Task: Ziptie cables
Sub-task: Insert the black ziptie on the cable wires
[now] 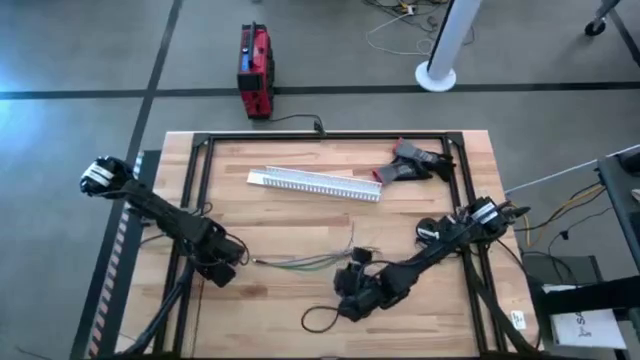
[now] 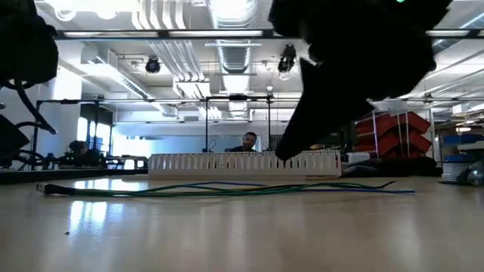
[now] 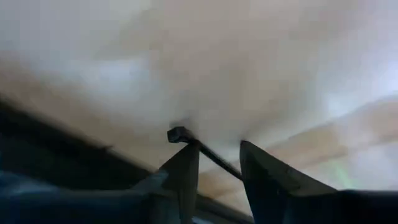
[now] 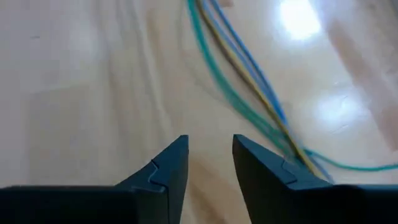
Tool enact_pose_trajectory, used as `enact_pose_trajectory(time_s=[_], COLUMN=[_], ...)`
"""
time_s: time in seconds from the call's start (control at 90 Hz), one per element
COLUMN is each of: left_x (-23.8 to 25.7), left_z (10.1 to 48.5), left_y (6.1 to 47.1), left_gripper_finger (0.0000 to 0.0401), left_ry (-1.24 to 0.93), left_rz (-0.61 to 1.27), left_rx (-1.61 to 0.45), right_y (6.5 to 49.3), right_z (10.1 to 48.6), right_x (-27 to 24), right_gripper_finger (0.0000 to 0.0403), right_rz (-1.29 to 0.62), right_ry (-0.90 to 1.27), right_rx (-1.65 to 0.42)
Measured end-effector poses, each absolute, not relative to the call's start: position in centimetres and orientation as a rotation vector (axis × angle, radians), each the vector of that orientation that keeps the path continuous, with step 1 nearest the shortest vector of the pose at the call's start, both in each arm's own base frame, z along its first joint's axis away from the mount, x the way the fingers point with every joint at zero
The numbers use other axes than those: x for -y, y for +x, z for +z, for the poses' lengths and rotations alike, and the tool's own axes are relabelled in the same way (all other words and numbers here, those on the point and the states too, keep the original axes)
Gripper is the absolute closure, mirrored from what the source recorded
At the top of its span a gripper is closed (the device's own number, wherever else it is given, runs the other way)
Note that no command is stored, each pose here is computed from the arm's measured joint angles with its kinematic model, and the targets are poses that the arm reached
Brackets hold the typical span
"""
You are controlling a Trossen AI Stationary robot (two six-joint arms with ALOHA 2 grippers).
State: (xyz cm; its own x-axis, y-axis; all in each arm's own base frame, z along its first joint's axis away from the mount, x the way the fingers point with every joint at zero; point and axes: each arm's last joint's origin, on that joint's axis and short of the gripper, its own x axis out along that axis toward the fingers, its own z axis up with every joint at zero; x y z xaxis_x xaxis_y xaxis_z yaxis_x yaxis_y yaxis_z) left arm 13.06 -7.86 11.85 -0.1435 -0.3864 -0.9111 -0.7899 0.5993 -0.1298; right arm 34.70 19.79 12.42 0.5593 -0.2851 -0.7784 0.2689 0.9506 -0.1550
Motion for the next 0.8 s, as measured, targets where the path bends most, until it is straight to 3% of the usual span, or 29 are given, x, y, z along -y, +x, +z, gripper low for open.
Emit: enact_pose_trajectory(time_s=[0.278, 0.544, 0.8], left_x=[7.8, 7.9, 7.6], left_z=[13.5, 16.2, 15.3], left_y=[15.5, 16.6, 16.0], left_gripper_finger=[0.0319, 0.0306, 0.0283], left_ry=[-0.708, -0.660, -0.694], left_rz=[0.492, 0.631, 0.726], left_rx=[-1.404, -1.312, -1.325], right_y=[34.1, 34.2, 34.3], right_z=[12.4, 12.5, 12.5], right_x=[-20.9, -20.9, -20.9], right_gripper_finger=[0.0298, 0.0281, 0.0279], right_rz=[-0.317, -0.307, -0.296], right_ry=[0.013, -0.002, -0.026], right_rx=[-0.907, -0.906, -0.901])
